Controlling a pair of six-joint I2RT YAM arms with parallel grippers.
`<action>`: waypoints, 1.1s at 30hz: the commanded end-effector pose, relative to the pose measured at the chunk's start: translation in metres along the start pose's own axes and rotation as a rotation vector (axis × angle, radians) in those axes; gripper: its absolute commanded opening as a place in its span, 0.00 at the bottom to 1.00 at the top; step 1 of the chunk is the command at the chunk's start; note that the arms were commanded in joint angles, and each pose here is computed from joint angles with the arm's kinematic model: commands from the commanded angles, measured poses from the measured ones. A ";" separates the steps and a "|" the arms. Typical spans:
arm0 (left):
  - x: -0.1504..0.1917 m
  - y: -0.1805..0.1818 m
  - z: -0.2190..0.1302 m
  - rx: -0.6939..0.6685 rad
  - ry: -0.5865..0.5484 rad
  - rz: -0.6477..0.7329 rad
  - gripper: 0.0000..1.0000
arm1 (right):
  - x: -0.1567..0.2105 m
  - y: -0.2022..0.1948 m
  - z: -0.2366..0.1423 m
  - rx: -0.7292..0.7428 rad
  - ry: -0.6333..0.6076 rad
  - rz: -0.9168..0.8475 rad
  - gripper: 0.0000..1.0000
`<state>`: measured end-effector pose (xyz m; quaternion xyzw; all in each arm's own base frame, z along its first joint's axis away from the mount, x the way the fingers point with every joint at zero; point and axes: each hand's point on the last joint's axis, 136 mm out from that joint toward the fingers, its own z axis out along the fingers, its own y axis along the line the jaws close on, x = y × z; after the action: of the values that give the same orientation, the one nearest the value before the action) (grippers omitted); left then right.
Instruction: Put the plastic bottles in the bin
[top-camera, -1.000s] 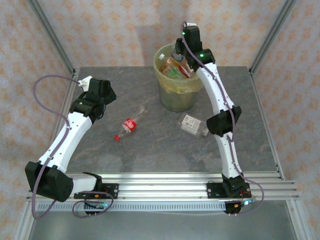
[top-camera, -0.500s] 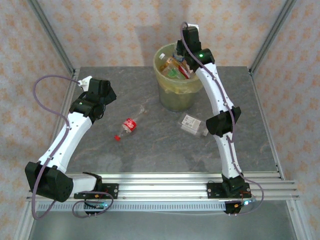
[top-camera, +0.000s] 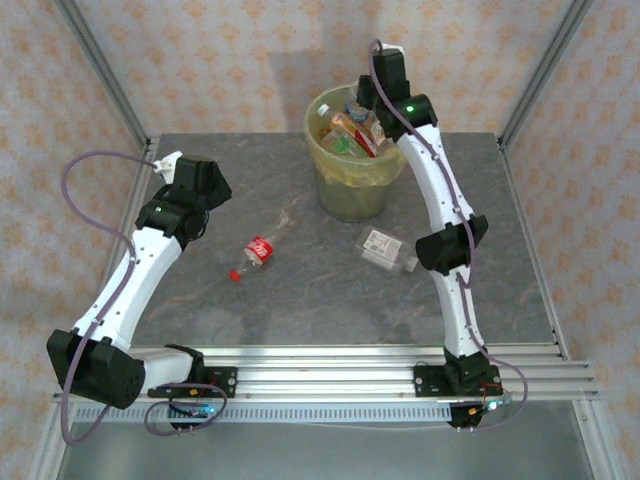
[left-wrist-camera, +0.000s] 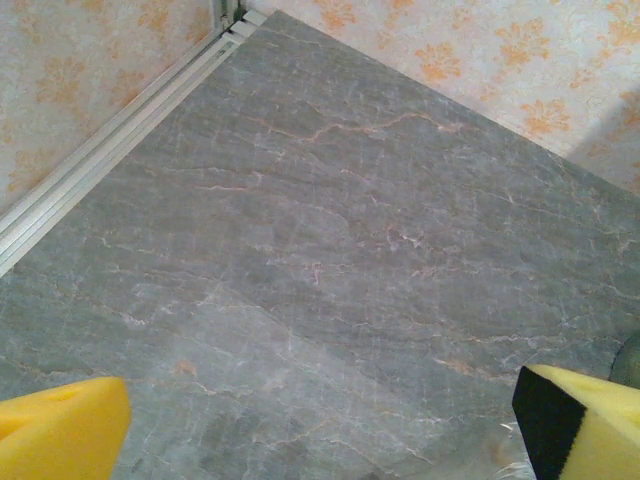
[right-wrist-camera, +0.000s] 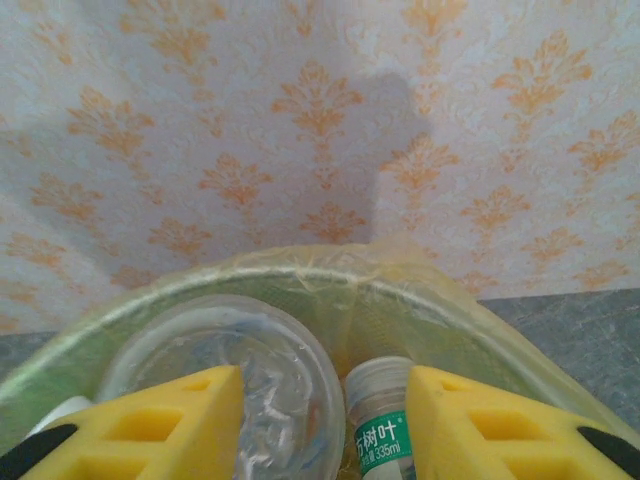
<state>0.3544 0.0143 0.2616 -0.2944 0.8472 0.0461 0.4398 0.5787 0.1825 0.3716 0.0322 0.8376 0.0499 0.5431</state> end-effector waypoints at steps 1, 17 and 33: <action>-0.006 0.004 -0.008 0.011 -0.016 -0.011 1.00 | -0.054 -0.003 -0.071 -0.071 -0.104 0.040 0.49; 0.000 -0.017 -0.010 0.141 0.009 0.088 1.00 | 0.087 -0.061 -0.197 -0.097 0.235 -0.039 0.98; 0.027 -0.031 0.010 0.187 0.107 0.166 1.00 | 0.309 -0.102 -0.160 -0.038 0.689 -0.198 0.99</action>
<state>0.3635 -0.0205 0.2454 -0.1885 0.8889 -0.0102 0.4174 0.2893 0.0990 0.1472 -0.0638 0.9768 0.0096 0.2041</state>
